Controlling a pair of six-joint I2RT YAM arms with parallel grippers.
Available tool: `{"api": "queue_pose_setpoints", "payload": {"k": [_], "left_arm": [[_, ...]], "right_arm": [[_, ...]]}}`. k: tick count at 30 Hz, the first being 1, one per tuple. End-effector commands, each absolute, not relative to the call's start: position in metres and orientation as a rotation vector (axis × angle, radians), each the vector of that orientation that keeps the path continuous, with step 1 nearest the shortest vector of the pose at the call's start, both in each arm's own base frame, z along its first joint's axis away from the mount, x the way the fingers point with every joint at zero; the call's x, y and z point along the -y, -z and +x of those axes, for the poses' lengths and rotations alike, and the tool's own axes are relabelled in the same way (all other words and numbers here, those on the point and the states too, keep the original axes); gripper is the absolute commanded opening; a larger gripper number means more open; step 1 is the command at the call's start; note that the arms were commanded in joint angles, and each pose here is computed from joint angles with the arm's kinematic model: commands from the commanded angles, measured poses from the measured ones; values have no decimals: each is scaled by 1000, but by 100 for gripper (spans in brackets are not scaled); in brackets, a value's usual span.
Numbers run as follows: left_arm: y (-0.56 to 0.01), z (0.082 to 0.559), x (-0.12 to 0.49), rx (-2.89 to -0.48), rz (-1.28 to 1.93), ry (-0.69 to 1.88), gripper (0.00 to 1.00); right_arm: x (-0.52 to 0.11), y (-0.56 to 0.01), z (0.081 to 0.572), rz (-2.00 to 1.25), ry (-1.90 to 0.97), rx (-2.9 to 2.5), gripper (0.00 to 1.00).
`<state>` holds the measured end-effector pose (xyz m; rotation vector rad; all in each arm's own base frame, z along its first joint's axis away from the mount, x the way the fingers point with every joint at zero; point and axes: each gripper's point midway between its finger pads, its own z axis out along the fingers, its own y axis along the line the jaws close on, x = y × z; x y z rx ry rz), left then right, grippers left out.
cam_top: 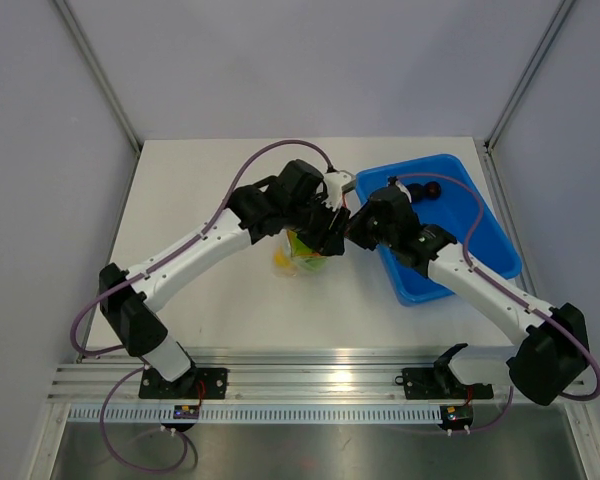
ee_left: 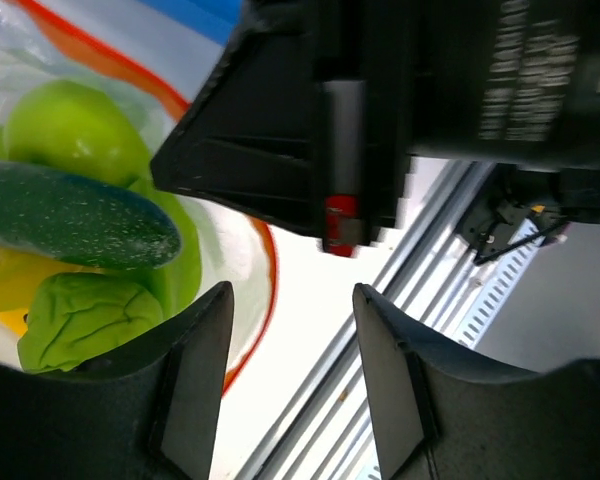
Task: Place the food in the zip-top bag and seal the zipper
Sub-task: Adjust the zipper food storage bag at the center of the board.
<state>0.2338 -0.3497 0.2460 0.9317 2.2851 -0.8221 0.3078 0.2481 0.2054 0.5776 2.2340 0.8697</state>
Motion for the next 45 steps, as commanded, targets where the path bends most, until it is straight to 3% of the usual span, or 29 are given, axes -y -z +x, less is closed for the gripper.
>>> {"api": "queue_pose_setpoints", "payload": {"k": [1, 11, 13, 15, 16, 17, 22, 29, 34, 40, 45], "left_arm": [[-252, 252, 350, -2206, 878, 749, 51], [-244, 255, 357, -2220, 865, 698, 43], [-238, 257, 358, -2232, 876, 685, 28], [-233, 259, 359, -2246, 882, 669, 2], [-229, 257, 354, -2274, 883, 645, 0], [-229, 257, 352, -2275, 886, 638, 0], [-232, 247, 332, -2233, 868, 669, 0], [-241, 233, 323, -2203, 873, 807, 0], [-238, 231, 311, -2208, 882, 789, 0], [-236, 230, 291, -2220, 883, 743, 0], [-228, 227, 280, -2234, 882, 727, 0]], "right_arm": [[-253, -247, 306, 614, -989, -2132, 0], [-261, -251, 301, 594, -1061, -2140, 0], [-261, -251, 300, 587, -1065, -2137, 0], [-260, -255, 299, 544, -1062, -2122, 3], [-263, -259, 296, 489, -1080, -2126, 8], [-263, -262, 294, 395, -1054, -2122, 24], [-248, -282, 287, 122, -909, -2108, 57], [-203, -295, 290, -188, -706, -1964, 60], [-198, -264, 289, -491, -644, -1880, 76], [-206, -255, 290, -734, -600, -1682, 78], [-220, -242, 294, -861, -720, -1649, 72]]}}
